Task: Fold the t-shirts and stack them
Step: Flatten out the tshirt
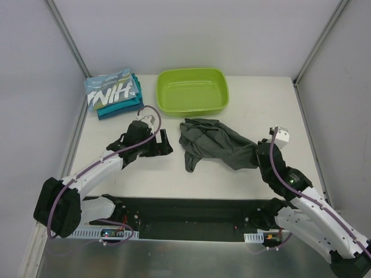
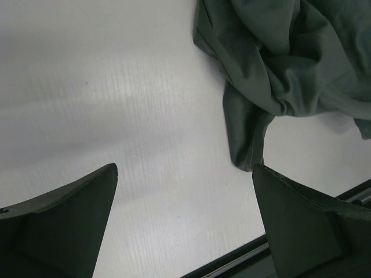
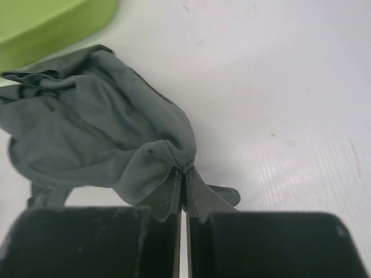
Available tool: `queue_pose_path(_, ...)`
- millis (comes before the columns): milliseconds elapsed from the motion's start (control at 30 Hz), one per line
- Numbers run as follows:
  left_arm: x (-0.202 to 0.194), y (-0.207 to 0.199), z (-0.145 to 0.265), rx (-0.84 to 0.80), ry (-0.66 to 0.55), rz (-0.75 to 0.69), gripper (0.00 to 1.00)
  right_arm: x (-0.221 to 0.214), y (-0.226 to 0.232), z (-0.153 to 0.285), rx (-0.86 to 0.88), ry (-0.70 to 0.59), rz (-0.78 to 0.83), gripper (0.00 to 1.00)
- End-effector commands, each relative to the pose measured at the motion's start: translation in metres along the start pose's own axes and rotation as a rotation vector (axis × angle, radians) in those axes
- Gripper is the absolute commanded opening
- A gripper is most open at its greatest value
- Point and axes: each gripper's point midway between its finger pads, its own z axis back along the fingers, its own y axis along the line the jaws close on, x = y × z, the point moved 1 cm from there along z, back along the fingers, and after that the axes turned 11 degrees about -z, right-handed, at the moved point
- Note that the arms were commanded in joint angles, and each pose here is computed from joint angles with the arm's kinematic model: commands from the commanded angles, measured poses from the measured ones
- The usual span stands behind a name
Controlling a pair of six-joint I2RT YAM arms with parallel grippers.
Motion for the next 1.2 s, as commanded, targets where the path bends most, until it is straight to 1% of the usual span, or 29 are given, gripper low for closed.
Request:
queue_pose_path(0, 0.036, -0.018, -0.020, -0.044, -0.017, -0.041, 0.99, -0.011, -0.040, -0.001, -0.139, 0.005, 0.005, 0.01)
queue_pose_path(100, 0.050, -0.012, -0.042, 0.007, 0.009, -0.062, 0.99, -0.022, -0.051, -0.005, -0.189, 0.048, 0.033, 0.01)
queue_pose_path(233, 0.077, -0.025, -0.069, -0.031, 0.024, -0.100, 0.97, -0.027, -0.056, -0.007, -0.216, 0.067, 0.054, 0.01)
queue_pose_path(367, 0.097, -0.036, -0.099, -0.077, 0.047, -0.117, 0.88, -0.027, -0.060, -0.009, -0.224, 0.069, 0.063, 0.01)
queue_pose_path(500, 0.105, -0.037, -0.128, -0.079, 0.090, -0.109, 0.82, -0.028, -0.062, -0.008, -0.223, 0.073, 0.066, 0.01)
queue_pose_path(567, 0.103, -0.045, -0.138, -0.131, 0.122, -0.109, 0.80, -0.028, -0.063, -0.008, -0.220, 0.072, 0.063, 0.01)
queue_pose_path(600, 0.104, -0.052, -0.140, -0.172, 0.136, -0.105, 0.75, -0.029, -0.063, -0.009, -0.218, 0.073, 0.063, 0.01)
queue_pose_path(667, 0.099, -0.063, -0.147, -0.248, 0.174, -0.093, 0.60, -0.029, -0.064, -0.009, -0.216, 0.068, 0.061, 0.01)
queue_pose_path(733, 0.100, -0.066, -0.149, -0.265, 0.179, -0.088, 0.45, -0.028, -0.063, -0.010, -0.212, 0.070, 0.062, 0.01)
queue_pose_path(767, 0.100, -0.066, -0.149, -0.264, 0.182, -0.084, 0.35, -0.028, -0.064, -0.010, -0.214, 0.071, 0.066, 0.01)
queue_pose_path(833, 0.100, -0.068, -0.142, -0.270, 0.179, -0.085, 0.04, -0.027, -0.062, -0.009, -0.208, 0.070, 0.063, 0.01)
queue_pose_path(867, 0.101, -0.068, -0.137, -0.270, 0.173, -0.086, 0.00, -0.027, -0.062, -0.009, -0.206, 0.070, 0.060, 0.01)
queue_pose_path(967, 0.108, -0.072, -0.110, -0.265, 0.123, -0.103, 0.00, -0.020, -0.057, -0.006, -0.181, 0.056, 0.050, 0.01)
queue_pose_path(1067, 0.119, -0.080, -0.070, -0.269, 0.045, -0.122, 0.00, -0.009, -0.042, 0.002, -0.109, 0.060, 0.049, 0.01)
queue_pose_path(1167, 0.139, -0.085, -0.015, -0.241, -0.104, -0.149, 0.00, 0.012, -0.014, 0.016, 0.030, 0.053, 0.045, 0.01)
